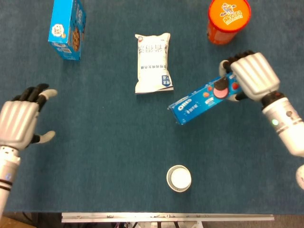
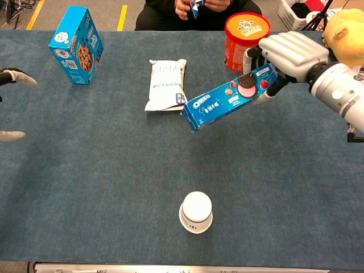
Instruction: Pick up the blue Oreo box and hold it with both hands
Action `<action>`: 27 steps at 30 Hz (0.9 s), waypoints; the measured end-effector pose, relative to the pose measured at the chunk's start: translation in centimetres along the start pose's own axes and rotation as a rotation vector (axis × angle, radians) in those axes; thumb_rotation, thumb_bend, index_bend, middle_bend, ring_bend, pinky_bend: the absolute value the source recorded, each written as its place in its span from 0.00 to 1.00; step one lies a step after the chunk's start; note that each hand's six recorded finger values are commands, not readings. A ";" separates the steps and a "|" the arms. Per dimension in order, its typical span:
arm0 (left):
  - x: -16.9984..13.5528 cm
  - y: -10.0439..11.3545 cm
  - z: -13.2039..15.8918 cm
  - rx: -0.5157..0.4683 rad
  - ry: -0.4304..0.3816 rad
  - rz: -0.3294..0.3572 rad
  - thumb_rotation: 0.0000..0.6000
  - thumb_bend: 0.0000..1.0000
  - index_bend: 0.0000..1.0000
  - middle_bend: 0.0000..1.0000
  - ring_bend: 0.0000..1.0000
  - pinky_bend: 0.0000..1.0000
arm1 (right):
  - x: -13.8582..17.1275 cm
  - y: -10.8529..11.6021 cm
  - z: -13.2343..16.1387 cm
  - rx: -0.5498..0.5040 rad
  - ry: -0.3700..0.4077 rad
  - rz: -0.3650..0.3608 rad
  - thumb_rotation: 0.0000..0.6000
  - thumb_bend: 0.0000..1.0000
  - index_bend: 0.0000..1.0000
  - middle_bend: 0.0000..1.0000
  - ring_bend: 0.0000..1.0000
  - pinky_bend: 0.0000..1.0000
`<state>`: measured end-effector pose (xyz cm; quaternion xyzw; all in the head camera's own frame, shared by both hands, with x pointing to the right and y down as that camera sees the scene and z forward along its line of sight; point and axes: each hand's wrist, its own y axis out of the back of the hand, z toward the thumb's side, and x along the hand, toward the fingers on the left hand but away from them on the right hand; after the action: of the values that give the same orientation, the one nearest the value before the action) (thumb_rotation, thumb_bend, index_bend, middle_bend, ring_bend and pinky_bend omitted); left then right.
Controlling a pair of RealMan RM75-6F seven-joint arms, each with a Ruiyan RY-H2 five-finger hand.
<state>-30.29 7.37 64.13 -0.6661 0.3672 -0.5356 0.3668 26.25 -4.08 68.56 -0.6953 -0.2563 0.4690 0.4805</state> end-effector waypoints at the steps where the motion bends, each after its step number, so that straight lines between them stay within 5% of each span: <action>1: 0.3 0.0 0.4 -0.001 -0.011 -0.003 1.00 0.11 0.19 0.12 0.15 0.34 | -0.4 0.2 0.6 0.004 0.005 -0.002 1.00 0.01 0.64 0.62 0.41 0.38; 12: 2.8 -1.3 3.6 -0.019 -0.059 -0.037 1.00 0.08 0.07 0.06 0.11 0.32 | -3.4 0.4 4.9 -0.025 0.034 -0.001 1.00 0.01 0.64 0.62 0.41 0.38; 27: 5.5 -3.8 9.1 -0.063 -0.154 -0.033 1.00 0.03 0.03 0.03 0.11 0.32 | -5.4 -1.3 7.6 -0.066 0.046 0.004 1.00 0.01 0.64 0.62 0.41 0.38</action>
<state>-20.12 5.14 68.52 -0.7223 0.3438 -0.4770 0.3640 17.23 -4.66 71.23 -0.7220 -0.2591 0.4452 0.4620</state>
